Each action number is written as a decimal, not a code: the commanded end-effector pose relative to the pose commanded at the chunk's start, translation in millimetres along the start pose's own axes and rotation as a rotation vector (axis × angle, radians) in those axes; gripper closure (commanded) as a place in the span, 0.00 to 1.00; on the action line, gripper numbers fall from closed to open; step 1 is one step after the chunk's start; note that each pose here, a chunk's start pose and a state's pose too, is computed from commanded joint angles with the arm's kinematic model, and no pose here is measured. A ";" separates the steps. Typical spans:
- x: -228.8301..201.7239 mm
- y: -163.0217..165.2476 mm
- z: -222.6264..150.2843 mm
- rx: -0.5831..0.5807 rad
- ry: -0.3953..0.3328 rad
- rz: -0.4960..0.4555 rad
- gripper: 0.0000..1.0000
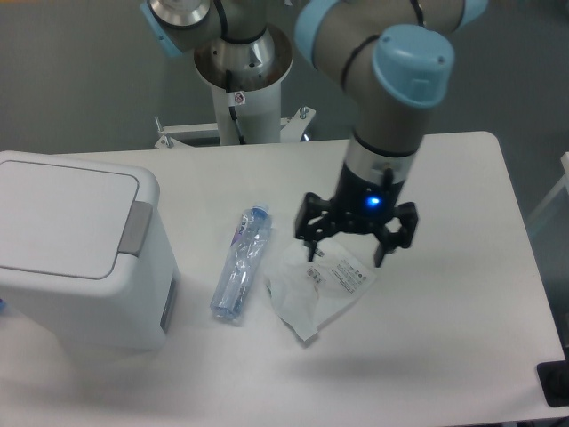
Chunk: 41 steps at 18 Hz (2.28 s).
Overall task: Open the trash can
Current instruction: 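Move the open gripper across the table toward the trash can's grey lid handle, then lower the gripper onto the grey lid handle and push against it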
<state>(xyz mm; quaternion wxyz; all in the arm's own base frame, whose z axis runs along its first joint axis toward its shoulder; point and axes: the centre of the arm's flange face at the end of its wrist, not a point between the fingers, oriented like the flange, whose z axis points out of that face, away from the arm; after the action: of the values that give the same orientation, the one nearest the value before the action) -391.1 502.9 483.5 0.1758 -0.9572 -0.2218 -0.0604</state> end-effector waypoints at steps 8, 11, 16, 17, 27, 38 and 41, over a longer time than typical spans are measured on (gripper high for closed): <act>55.0 3.8 -31.0 0.090 0.137 -0.120 0.00; 83.6 2.8 -19.8 0.069 0.150 -0.091 0.00; 118.6 5.9 -5.3 0.059 0.168 -0.044 0.00; 123.6 9.6 -8.1 0.060 0.170 -0.038 0.00; 147.2 19.9 5.0 0.034 0.186 -0.002 0.00; 147.8 22.0 23.1 0.018 0.178 0.014 0.00; 147.0 21.6 24.8 0.016 0.177 0.013 0.00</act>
<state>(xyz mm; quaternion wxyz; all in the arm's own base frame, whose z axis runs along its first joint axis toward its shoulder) -249.0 553.1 482.1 0.2027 -0.9482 -0.1995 -0.1418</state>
